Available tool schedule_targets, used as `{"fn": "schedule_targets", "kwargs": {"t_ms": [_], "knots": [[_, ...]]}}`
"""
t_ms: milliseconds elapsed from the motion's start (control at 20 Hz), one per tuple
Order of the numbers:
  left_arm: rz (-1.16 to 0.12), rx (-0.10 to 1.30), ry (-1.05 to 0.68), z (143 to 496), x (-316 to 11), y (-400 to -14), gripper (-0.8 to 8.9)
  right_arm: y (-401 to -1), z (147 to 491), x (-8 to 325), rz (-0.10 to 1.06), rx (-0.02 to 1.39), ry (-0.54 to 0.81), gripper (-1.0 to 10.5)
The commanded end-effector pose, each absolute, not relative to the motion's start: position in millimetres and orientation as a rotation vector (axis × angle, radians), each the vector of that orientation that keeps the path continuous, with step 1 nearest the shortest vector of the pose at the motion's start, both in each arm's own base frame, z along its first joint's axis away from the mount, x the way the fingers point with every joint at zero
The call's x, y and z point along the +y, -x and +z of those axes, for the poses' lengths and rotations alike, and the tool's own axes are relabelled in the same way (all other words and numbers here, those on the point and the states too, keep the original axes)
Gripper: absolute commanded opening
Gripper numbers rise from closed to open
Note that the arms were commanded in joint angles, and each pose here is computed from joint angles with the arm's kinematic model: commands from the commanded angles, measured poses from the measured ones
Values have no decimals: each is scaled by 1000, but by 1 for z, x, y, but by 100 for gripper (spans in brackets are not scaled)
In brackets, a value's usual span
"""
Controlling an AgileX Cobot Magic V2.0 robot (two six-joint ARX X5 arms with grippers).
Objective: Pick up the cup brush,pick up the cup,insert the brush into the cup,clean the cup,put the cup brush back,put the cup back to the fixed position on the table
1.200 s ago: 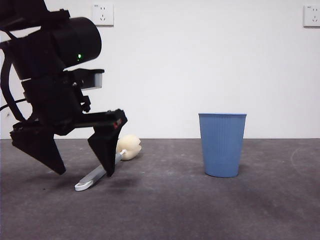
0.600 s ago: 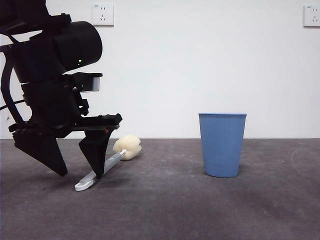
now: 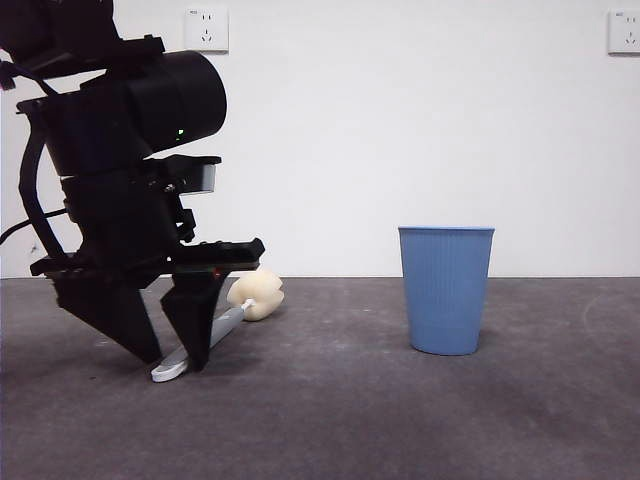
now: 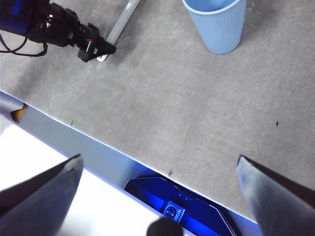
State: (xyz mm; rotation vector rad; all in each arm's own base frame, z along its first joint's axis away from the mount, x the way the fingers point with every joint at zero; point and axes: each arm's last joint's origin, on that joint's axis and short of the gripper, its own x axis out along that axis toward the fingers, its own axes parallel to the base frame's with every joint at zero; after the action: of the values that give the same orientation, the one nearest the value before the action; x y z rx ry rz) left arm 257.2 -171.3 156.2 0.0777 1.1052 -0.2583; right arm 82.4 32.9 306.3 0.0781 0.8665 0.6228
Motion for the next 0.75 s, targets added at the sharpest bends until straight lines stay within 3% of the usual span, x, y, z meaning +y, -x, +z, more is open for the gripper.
{"fn": "schedule_targets", "kwargs": {"t_ms": [50, 300, 500, 750], "knots": [[-270, 1155, -77, 145, -174, -253, -9, -82, 307, 33, 625, 861, -79, 658], [-294, 1116, -76, 163, -171, -249, -9, -82, 307, 33, 624, 862, -83, 658], [-335, 1029, -79, 198, -164, -240, -9, -85, 307, 34, 579, 894, -178, 658], [-397, 930, -120, 244, -146, -214, -9, -99, 322, 40, 659, 715, -252, 658]]}}
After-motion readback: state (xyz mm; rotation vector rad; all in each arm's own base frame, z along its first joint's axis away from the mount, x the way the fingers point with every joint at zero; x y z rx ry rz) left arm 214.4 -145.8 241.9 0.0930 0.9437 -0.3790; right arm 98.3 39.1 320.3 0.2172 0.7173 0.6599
